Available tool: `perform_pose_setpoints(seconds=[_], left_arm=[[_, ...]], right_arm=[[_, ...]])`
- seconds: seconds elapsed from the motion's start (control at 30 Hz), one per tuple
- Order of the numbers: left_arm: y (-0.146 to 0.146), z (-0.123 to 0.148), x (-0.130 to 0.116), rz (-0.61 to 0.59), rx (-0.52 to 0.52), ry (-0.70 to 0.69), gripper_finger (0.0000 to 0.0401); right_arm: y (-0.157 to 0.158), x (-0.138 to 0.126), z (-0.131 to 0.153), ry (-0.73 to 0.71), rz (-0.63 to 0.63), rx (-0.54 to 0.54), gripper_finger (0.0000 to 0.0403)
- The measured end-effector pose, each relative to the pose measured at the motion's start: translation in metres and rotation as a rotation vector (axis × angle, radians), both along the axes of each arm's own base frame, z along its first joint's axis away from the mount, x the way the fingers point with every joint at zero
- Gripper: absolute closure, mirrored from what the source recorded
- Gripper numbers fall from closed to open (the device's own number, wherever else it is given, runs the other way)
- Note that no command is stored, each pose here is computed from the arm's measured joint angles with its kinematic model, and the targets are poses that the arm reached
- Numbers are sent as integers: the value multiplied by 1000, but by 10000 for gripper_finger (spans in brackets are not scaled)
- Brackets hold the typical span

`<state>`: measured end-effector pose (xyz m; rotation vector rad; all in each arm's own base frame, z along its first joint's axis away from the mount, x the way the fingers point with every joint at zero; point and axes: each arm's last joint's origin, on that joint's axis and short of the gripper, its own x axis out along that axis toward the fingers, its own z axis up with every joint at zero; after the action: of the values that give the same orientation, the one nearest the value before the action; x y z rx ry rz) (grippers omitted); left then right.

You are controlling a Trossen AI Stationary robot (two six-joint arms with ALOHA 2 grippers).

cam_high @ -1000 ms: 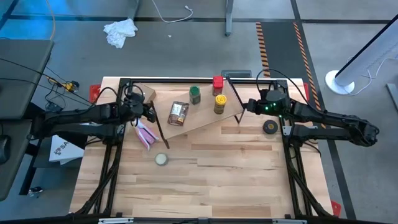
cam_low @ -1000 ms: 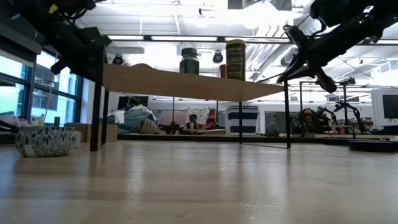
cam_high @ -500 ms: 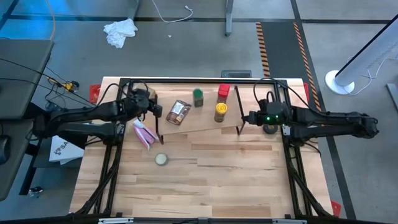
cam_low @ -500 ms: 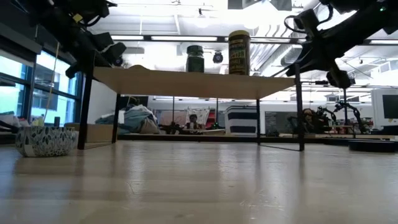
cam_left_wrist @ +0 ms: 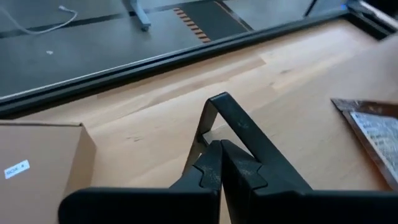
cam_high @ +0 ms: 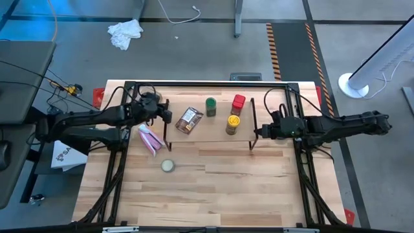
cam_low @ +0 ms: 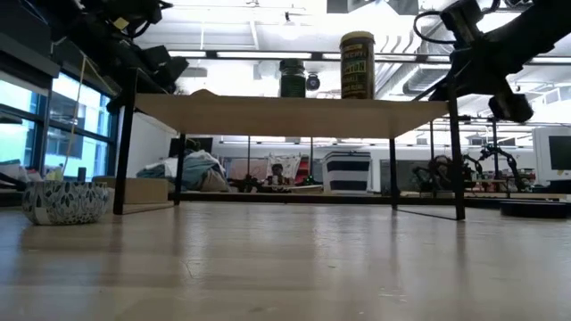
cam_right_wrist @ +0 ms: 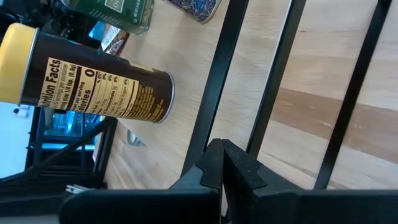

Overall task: Shelf spices
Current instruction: Adjust the shelf, then remove the red spice can from the shelf

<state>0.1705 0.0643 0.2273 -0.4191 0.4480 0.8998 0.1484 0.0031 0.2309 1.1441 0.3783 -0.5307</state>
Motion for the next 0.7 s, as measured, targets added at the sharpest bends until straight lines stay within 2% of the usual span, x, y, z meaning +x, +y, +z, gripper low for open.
perform_pose_setpoints(seconds=[0.17, 0.27, 0.4, 0.57, 0.7], left_arm=[[-2, 30, -12, -37, 105, 26, 401], [-5, 42, -24, -49, 125, 54, 401], [-8, 65, -31, -58, 98, -109, 391], [-9, 97, -21, -246, 17, -336, 339], [-7, 119, -5, -390, 31, -353, 268]], right_arm=[[-2, -14, 5, -19, -15, -20, 403], [-3, -24, 10, -37, -27, -45, 403], [-4, -35, 18, -101, -11, -114, 403], [-5, -35, 49, -396, 22, -283, 403], [-6, -31, 81, -667, -41, -449, 403]])
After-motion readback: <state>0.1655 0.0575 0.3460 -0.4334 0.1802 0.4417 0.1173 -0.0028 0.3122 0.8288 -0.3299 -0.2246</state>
